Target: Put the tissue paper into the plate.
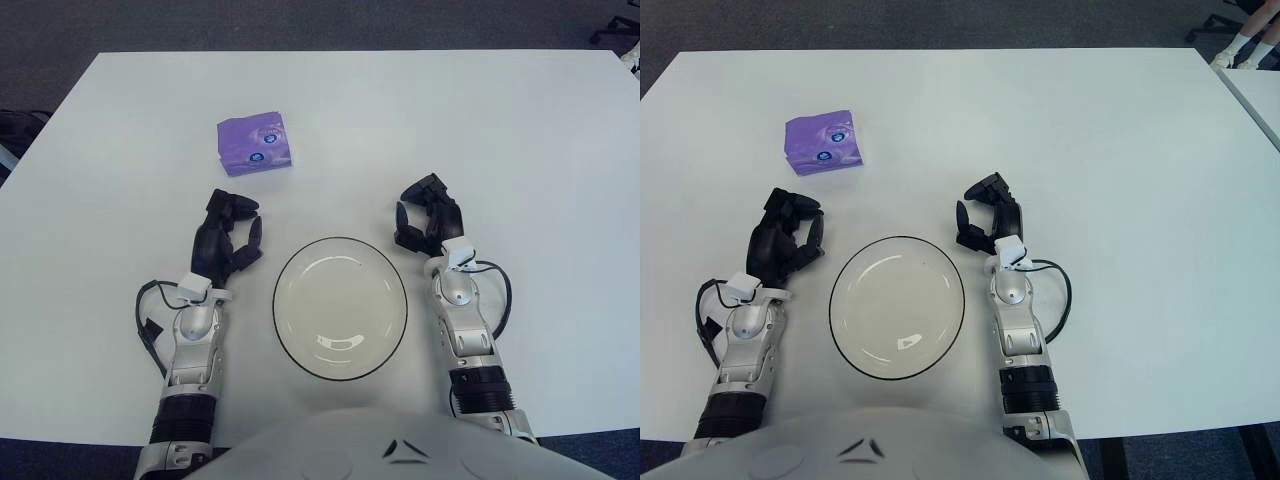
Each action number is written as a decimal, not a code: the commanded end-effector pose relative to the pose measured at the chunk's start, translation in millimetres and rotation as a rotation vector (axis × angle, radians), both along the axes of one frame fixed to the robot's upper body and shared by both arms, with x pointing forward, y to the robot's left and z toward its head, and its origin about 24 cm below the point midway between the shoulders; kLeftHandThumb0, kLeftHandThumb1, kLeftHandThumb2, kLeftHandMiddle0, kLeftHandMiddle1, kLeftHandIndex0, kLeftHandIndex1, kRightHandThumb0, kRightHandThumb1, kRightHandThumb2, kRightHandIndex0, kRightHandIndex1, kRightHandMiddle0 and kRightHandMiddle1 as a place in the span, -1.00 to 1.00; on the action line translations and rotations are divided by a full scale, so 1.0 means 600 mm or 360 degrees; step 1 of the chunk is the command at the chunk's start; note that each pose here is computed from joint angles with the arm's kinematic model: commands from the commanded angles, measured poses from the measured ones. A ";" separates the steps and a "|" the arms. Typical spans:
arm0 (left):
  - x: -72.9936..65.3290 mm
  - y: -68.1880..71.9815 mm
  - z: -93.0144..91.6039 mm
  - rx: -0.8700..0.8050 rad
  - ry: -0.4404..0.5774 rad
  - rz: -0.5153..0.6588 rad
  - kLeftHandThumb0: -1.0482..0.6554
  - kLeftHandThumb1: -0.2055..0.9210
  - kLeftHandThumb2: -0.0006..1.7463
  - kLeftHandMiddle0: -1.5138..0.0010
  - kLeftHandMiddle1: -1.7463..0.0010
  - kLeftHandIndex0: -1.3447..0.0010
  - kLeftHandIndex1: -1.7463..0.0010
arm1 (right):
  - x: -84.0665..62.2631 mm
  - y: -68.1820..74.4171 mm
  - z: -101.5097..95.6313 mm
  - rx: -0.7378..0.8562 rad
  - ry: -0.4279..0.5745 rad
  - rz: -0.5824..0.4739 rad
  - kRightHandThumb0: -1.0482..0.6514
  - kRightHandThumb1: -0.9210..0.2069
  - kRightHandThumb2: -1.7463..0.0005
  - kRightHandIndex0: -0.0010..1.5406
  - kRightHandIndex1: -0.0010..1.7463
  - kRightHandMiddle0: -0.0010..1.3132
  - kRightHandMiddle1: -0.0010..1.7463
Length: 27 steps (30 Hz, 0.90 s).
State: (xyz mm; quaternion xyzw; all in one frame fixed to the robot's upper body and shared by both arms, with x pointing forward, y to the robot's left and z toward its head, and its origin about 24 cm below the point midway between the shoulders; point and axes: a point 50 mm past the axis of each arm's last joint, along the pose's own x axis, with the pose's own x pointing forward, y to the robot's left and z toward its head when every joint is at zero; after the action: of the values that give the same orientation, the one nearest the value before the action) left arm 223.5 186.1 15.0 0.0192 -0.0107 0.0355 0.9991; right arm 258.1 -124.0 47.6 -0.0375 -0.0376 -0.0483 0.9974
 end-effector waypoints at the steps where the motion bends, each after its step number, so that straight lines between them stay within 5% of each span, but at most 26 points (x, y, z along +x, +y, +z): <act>1: -0.035 -0.001 -0.041 0.0044 0.0244 0.0080 -0.22 0.58 -0.02 0.26 -1.00 0.50 -1.00 | -0.047 -0.016 -0.102 -0.0017 0.0546 -0.0061 -0.26 -0.27 -0.24 -0.10 0.75 -0.30 1.00; 6: -0.030 -0.006 0.016 0.0496 0.0062 0.0128 -0.22 0.54 0.02 0.25 -1.00 0.48 -1.00 | -0.047 -0.016 -0.104 -0.0022 0.0526 -0.0053 -0.26 -0.26 -0.25 -0.08 0.72 -0.29 1.00; 13: -0.025 0.004 0.038 0.0914 -0.0077 0.0181 -0.23 0.51 0.04 0.10 -1.00 0.46 -1.00 | -0.046 -0.016 -0.106 -0.0028 0.0552 -0.0051 -0.27 -0.23 -0.27 -0.04 0.72 -0.28 1.00; 27: 0.012 0.025 0.106 0.1241 -0.0305 0.0167 -0.24 0.41 0.13 -0.07 -1.00 0.40 -1.00 | -0.044 -0.015 -0.104 0.0002 0.0555 -0.0065 -0.25 -0.30 -0.21 -0.12 0.77 -0.32 1.00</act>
State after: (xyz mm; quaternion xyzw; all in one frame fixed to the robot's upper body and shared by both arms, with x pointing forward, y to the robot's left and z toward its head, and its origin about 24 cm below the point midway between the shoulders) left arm 224.7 196.4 64.1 0.3691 -0.0945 0.0799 0.9211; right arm 258.8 -123.2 48.6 -0.0363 -0.0422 -0.0473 0.9973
